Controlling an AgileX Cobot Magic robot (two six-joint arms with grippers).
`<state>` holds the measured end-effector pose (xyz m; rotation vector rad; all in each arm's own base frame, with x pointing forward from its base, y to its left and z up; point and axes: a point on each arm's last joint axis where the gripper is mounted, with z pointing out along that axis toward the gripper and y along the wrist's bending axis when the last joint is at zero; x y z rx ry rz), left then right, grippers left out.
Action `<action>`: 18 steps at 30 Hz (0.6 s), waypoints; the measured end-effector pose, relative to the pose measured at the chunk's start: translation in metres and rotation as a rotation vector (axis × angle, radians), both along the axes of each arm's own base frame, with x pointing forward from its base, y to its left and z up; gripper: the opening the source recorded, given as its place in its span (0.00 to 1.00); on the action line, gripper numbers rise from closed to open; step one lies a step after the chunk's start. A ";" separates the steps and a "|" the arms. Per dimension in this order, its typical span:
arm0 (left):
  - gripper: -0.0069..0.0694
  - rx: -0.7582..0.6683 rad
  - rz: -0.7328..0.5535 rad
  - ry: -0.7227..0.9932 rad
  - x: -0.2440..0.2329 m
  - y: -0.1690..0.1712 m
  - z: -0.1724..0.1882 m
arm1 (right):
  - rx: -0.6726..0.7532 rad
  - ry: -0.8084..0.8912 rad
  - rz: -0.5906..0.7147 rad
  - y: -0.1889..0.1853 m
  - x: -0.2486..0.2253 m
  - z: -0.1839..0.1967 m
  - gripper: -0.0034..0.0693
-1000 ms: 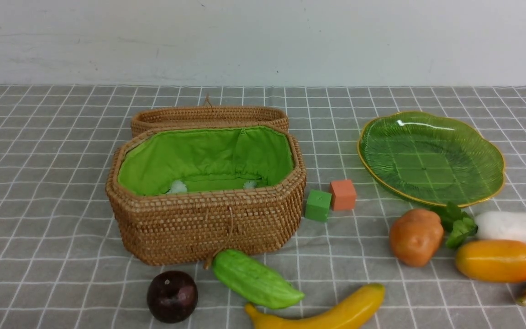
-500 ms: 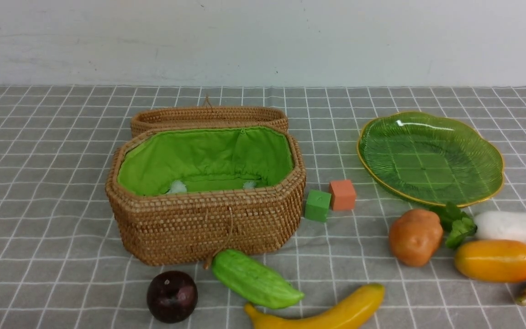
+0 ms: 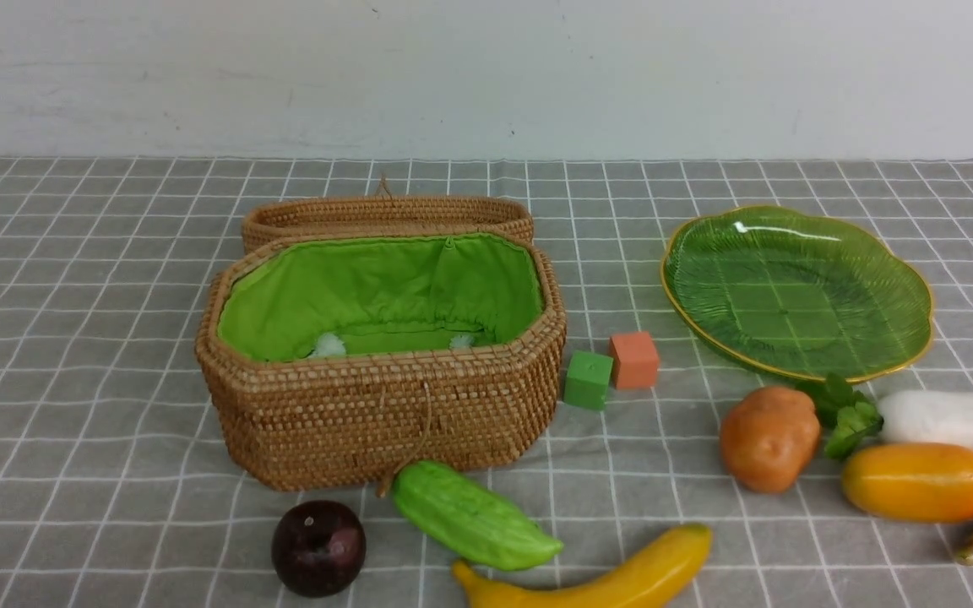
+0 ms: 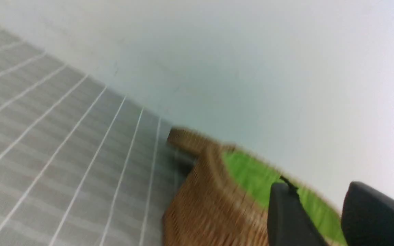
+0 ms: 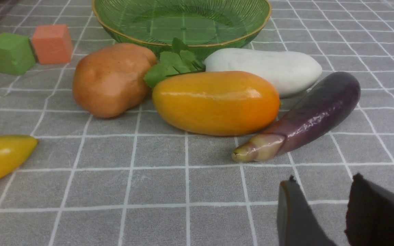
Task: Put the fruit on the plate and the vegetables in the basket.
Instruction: Grab a mangosteen with your left arm and put it on the plate on the right
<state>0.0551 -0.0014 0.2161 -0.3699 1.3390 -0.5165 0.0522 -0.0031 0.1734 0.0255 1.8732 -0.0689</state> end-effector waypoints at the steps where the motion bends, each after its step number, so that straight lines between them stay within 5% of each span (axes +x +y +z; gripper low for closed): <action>1: 0.40 -0.020 0.012 -0.085 -0.002 0.001 0.008 | 0.000 0.000 0.000 0.000 0.000 0.000 0.38; 8: 0.40 -0.026 -0.028 -0.082 -0.013 -0.001 0.078 | 0.000 0.000 0.000 0.000 0.000 0.000 0.38; 13: 0.40 0.065 -0.073 0.292 0.015 -0.008 0.113 | 0.000 0.000 0.000 0.000 0.000 0.000 0.38; 18: 0.40 0.226 -0.054 0.585 0.060 -0.008 0.101 | 0.000 0.000 0.000 0.000 0.000 0.000 0.38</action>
